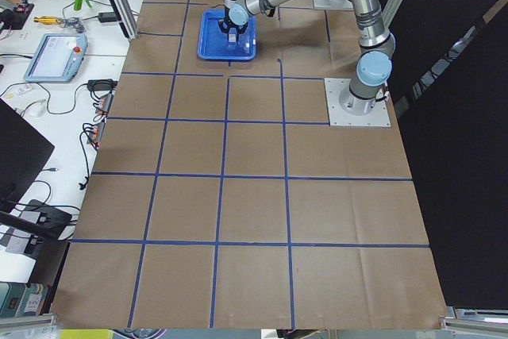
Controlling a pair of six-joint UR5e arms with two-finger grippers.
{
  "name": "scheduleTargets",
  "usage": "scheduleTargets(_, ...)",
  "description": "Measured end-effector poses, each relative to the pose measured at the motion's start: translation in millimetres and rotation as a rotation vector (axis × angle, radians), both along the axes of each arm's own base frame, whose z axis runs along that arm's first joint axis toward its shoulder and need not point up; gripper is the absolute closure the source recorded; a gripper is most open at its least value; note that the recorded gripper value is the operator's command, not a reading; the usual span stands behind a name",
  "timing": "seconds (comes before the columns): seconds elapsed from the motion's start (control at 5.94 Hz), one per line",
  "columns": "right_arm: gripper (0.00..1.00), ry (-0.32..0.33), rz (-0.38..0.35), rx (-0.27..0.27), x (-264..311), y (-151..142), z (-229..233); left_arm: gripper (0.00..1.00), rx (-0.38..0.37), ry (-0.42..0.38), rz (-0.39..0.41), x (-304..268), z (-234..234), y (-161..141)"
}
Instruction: Assemble white blocks and place on blue tray
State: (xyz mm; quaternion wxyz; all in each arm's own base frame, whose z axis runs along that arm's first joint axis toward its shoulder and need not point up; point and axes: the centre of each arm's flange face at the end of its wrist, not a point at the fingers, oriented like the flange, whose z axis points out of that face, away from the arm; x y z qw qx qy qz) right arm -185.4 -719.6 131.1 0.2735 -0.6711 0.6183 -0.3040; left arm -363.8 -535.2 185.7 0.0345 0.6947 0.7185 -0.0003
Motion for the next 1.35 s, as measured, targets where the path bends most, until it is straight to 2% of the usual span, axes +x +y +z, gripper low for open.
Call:
scheduleTargets(0.17, 0.64, 0.002, 0.000, -0.004, 0, -1, 1, 0.01, 0.002, -0.001, 0.003, 0, 19, 1)
scheduleTargets(0.34, 0.66, 0.004, -0.001, -0.006, 0, -1, 2, 0.01, 0.010, -0.002, 0.008, 3, 58, 5)
scheduleTargets(0.67, 0.67, 0.011, -0.006, -0.019, -1, -2, 17, 0.01, 0.030, 0.006, 0.057, 27, 160, 21)
scheduleTargets(0.84, 0.67, 0.023, -0.008, -0.038, 3, -2, 43, 0.01, 0.028, 0.017, 0.086, 40, 203, 31)
scheduleTargets(1.01, 0.67, 0.035, 0.003, -0.059, 16, -1, 72, 0.01, 0.021, 0.020, 0.127, 50, 234, 46)
scheduleTargets(1.18, 0.67, 0.030, 0.027, -0.056, 42, 2, 93, 0.01, 0.014, 0.001, 0.194, 67, 254, 60)
scheduleTargets(1.35, 0.67, 0.011, 0.057, -0.032, 76, 11, 106, 0.01, -0.012, -0.017, 0.318, 93, 270, 62)
